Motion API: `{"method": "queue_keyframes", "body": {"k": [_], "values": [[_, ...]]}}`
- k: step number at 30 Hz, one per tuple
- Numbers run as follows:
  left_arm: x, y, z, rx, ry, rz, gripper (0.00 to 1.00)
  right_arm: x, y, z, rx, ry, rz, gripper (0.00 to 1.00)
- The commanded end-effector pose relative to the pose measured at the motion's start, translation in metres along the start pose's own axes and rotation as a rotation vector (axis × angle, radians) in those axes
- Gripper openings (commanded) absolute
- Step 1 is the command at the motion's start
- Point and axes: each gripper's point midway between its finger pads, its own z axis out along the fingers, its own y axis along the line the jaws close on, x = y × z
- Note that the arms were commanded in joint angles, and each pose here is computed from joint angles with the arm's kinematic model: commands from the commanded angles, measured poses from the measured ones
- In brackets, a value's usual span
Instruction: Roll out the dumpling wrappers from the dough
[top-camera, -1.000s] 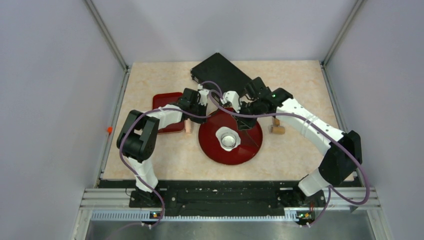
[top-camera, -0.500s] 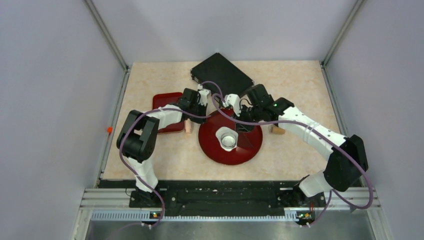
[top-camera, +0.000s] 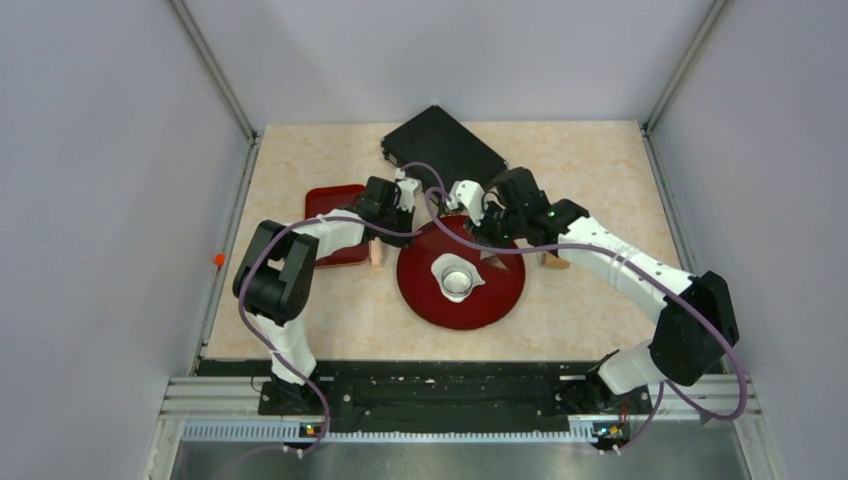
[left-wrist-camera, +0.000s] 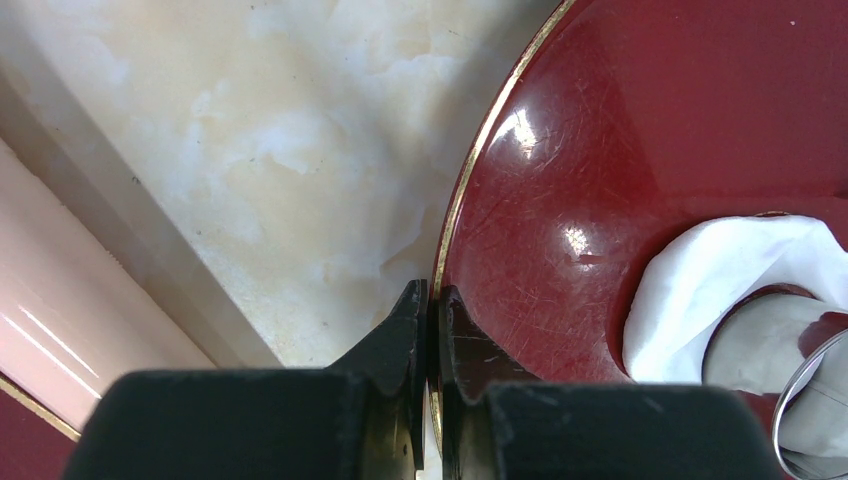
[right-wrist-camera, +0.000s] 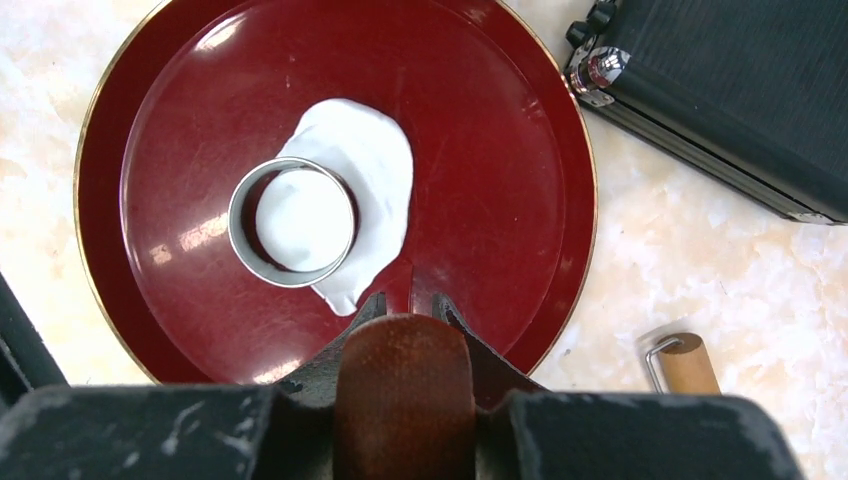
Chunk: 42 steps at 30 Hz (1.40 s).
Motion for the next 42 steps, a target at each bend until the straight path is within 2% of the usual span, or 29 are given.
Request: {"method": "queue_keyframes", "body": {"k": [1, 5, 10, 13, 18, 42], "values": [[-0.011, 0.017, -0.009, -0.083, -0.047, -0.003, 0.00, -0.012, -0.006, 0.007, 0.017, -0.054, -0.006, 0.00], [-0.012, 0.016, -0.009, -0.082, -0.047, -0.002, 0.00, -0.019, -0.004, 0.001, -0.011, -0.050, -0.015, 0.00], [-0.011, 0.016, -0.009, -0.082, -0.046, -0.002, 0.00, -0.038, -0.008, -0.038, 0.011, -0.071, -0.070, 0.00], [-0.011, 0.016, -0.009, -0.082, -0.045, -0.004, 0.00, -0.042, 0.005, -0.050, -0.048, -0.080, -0.051, 0.00], [-0.011, 0.016, -0.009, -0.083, -0.045, -0.003, 0.00, -0.036, 0.029, -0.043, -0.162, -0.089, 0.025, 0.00], [-0.012, 0.017, -0.010, -0.084, -0.050, -0.003, 0.00, -0.019, 0.033, -0.011, -0.190, -0.055, 0.099, 0.00]]}}
